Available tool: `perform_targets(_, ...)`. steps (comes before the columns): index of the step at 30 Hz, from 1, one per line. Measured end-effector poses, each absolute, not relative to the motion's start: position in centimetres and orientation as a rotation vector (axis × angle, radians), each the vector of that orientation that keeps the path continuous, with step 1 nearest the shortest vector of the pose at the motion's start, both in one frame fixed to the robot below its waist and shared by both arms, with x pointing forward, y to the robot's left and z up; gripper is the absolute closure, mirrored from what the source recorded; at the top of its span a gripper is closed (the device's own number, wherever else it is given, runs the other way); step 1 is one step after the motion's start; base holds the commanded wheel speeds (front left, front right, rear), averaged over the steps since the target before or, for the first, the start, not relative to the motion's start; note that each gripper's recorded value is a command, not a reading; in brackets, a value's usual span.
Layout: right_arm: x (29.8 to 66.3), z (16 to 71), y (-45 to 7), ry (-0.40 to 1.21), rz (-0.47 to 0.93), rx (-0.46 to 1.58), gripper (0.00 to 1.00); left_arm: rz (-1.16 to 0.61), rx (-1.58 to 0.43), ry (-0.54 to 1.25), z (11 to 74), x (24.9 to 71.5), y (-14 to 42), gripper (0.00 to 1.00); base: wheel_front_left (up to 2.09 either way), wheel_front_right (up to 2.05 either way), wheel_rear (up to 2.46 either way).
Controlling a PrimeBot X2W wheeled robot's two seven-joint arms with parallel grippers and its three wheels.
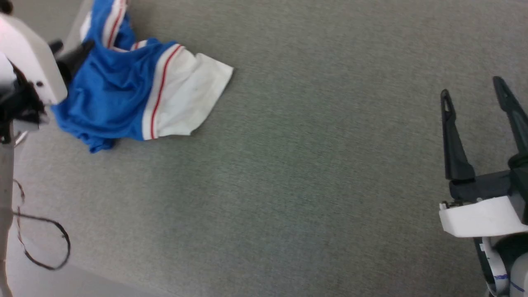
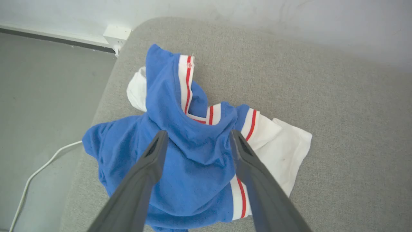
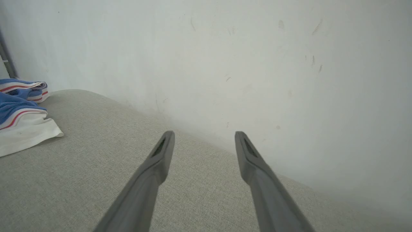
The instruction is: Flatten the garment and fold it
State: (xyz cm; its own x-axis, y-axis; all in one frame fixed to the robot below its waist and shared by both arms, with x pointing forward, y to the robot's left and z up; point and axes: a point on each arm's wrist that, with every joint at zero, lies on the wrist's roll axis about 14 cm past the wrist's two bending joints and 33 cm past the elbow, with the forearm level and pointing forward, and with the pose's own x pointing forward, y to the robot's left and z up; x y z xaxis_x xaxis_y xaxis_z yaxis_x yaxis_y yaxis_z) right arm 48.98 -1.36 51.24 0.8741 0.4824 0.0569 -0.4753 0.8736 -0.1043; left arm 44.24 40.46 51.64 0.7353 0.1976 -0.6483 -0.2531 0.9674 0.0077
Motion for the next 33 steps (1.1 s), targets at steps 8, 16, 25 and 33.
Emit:
perform_targets(8, 49.3, 50.1, -4.9, -0.029, 0.421, -0.141, 0.0, 0.205, -0.197, 1.058, 43.4, 41.6, 38.6, 0.0, 0.0, 0.0, 0.0)
perform_targets(16, 49.4, 49.6, -6.2, -0.003, 0.398, -0.165, 0.0, 0.228, -0.189, 1.136, 40.7, 40.9, 38.5, 0.76, 0.0, 0.0, 0.0)
perform_targets(25, 49.4, 49.9, -6.8, -0.003, 0.383, -0.171, 0.0, 0.25, -0.147, 1.047, 40.7, 41.4, 39.5, 1.0, 0.0, 0.0, 0.0)
perform_targets(33, 48.8, 51.9, -6.3, -0.061, 0.386, -0.12, 0.0, 0.255, -0.104, 0.909, 45.6, 42.3, 41.1, 1.0, 0.0, 0.0, 0.0)
